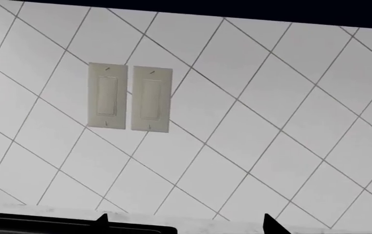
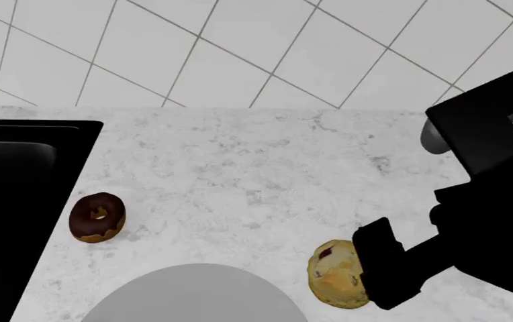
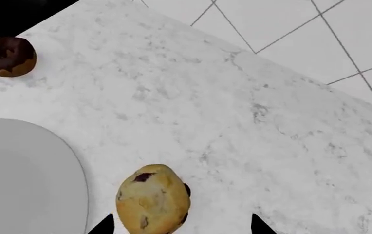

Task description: Place the pastries on the plates.

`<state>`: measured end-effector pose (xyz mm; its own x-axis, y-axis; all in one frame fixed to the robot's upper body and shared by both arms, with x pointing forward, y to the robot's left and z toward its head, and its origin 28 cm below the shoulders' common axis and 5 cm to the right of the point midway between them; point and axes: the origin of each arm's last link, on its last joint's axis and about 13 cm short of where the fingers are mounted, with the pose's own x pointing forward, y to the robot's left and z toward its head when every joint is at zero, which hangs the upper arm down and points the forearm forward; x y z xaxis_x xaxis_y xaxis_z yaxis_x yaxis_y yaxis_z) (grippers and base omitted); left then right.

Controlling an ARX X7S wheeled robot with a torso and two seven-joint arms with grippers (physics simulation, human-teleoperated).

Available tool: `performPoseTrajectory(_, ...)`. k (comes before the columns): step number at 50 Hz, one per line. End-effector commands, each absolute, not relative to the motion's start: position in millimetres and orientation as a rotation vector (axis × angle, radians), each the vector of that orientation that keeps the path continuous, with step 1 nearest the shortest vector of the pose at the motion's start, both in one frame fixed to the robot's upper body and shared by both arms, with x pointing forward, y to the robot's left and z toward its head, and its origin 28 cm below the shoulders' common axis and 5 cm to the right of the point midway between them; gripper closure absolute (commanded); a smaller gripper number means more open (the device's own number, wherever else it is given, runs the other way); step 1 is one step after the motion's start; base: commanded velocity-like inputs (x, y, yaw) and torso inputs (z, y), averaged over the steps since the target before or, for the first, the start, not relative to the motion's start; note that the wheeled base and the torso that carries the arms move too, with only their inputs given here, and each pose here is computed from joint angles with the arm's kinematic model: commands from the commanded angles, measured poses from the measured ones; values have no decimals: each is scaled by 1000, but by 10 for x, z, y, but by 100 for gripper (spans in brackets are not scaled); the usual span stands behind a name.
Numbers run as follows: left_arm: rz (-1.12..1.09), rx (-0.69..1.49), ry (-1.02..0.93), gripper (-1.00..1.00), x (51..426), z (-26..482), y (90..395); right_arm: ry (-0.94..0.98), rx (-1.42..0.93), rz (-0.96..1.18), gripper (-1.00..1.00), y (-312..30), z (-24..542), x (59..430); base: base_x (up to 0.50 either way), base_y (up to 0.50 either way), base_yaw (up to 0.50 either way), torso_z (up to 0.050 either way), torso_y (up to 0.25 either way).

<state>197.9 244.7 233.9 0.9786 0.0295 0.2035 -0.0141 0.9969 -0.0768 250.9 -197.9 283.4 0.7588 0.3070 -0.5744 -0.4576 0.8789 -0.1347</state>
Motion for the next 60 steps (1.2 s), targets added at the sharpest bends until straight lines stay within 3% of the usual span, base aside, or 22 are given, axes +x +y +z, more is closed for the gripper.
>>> performPoseTrajectory(1, 22, -73, -207, -100, 1958, 2343, 2432, 588, -309, 440, -100, -1928, 2857, 2569, 0, 0, 0, 0, 0)
performPoseTrajectory(60, 20, -76, -209, -100, 1873, 2347, 2424, 695, -338, 517, -100, -1667, 2513, 2961, 0, 0, 0, 0, 0)
